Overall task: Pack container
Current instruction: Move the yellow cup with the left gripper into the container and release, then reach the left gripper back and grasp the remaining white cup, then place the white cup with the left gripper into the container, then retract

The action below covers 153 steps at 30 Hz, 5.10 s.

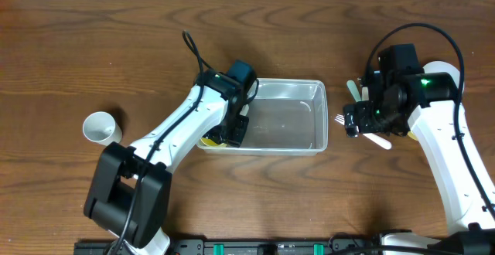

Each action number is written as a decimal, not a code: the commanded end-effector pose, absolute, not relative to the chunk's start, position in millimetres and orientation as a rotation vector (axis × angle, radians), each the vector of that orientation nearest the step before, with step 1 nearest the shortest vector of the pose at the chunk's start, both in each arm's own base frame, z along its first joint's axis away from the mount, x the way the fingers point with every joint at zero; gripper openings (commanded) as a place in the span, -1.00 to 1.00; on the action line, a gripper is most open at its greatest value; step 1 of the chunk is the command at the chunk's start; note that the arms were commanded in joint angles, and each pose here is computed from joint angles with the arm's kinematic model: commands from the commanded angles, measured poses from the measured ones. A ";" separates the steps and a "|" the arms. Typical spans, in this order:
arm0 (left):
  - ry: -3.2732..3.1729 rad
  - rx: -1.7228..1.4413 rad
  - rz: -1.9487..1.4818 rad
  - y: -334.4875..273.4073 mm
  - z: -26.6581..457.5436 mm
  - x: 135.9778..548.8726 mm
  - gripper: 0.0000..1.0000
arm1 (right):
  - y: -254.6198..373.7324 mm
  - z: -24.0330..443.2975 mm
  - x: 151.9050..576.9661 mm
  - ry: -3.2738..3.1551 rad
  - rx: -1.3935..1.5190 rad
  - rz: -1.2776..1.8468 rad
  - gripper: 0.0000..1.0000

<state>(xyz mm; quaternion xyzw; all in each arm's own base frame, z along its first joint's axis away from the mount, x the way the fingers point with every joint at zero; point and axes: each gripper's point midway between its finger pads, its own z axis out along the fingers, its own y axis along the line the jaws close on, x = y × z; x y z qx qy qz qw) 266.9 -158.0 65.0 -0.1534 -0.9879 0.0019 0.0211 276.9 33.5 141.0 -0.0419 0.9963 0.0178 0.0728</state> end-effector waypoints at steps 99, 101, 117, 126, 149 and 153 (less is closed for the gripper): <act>-3.335 0.574 -0.067 31.8 192.5 291.5 -0.88 | 33.0 145.4 278.5 2.983 -0.131 0.048 0.89; -3.413 0.436 -0.035 5.9 217.9 282.9 -0.88 | 33.0 145.4 278.7 2.982 -0.131 0.048 0.90; -3.372 -0.549 0.090 -155.1 221.1 259.2 -0.88 | 33.0 145.3 278.4 2.984 -0.131 0.048 0.92; -3.212 -0.539 -0.029 -158.7 175.5 262.1 -0.88 | 32.9 145.3 278.1 2.985 -0.131 0.048 0.92; -3.189 -0.522 -0.116 -152.5 163.7 266.2 -0.31 | 32.8 145.0 276.4 2.992 -0.132 0.047 0.94; -3.294 -0.420 -0.212 -132.2 182.5 275.6 -0.31 | 32.8 145.2 277.0 2.989 -0.124 0.048 0.98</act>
